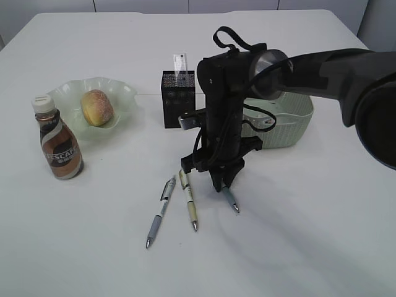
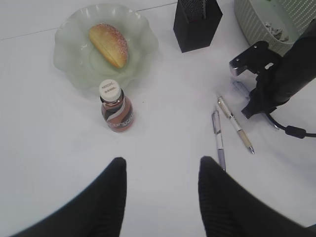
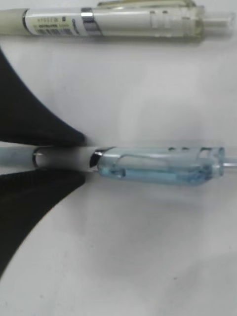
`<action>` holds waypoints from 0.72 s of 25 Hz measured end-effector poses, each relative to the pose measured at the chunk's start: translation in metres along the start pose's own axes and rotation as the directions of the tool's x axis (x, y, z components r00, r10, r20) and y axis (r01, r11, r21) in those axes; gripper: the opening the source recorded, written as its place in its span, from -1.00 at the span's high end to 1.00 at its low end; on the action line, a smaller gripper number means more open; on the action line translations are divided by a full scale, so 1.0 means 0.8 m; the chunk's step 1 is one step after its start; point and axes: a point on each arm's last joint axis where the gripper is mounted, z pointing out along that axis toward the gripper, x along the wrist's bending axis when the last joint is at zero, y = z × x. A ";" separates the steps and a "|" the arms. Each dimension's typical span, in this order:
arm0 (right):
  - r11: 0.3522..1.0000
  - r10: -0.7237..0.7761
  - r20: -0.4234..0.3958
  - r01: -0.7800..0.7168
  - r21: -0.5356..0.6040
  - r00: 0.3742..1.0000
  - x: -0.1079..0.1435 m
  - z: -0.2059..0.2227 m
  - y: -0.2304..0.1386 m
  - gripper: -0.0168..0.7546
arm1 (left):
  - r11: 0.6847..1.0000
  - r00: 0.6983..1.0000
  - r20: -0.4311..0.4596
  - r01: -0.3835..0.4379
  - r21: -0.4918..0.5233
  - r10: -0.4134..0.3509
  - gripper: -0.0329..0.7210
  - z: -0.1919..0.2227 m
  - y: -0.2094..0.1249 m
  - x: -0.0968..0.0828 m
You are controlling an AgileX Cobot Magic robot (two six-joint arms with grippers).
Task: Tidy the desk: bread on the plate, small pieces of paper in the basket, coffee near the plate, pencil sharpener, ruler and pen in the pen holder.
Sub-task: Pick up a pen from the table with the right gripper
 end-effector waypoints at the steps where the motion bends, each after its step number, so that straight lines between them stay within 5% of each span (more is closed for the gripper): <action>1: 1.000 0.000 0.000 0.000 0.000 1.000 0.000 0.000 0.000 0.63 | 1.000 1.000 0.000 0.000 0.000 0.000 -0.01 0.000 0.000 0.000; 5: 1.000 0.000 0.000 0.000 0.000 1.000 0.000 0.000 0.000 0.77 | 1.000 1.000 0.001 0.000 0.000 0.000 -0.01 0.000 0.000 0.000; 18: 1.000 -0.001 0.000 0.001 0.000 1.000 0.000 0.000 0.000 0.77 | 1.000 1.000 0.003 0.001 0.001 -0.001 0.00 0.000 0.000 0.000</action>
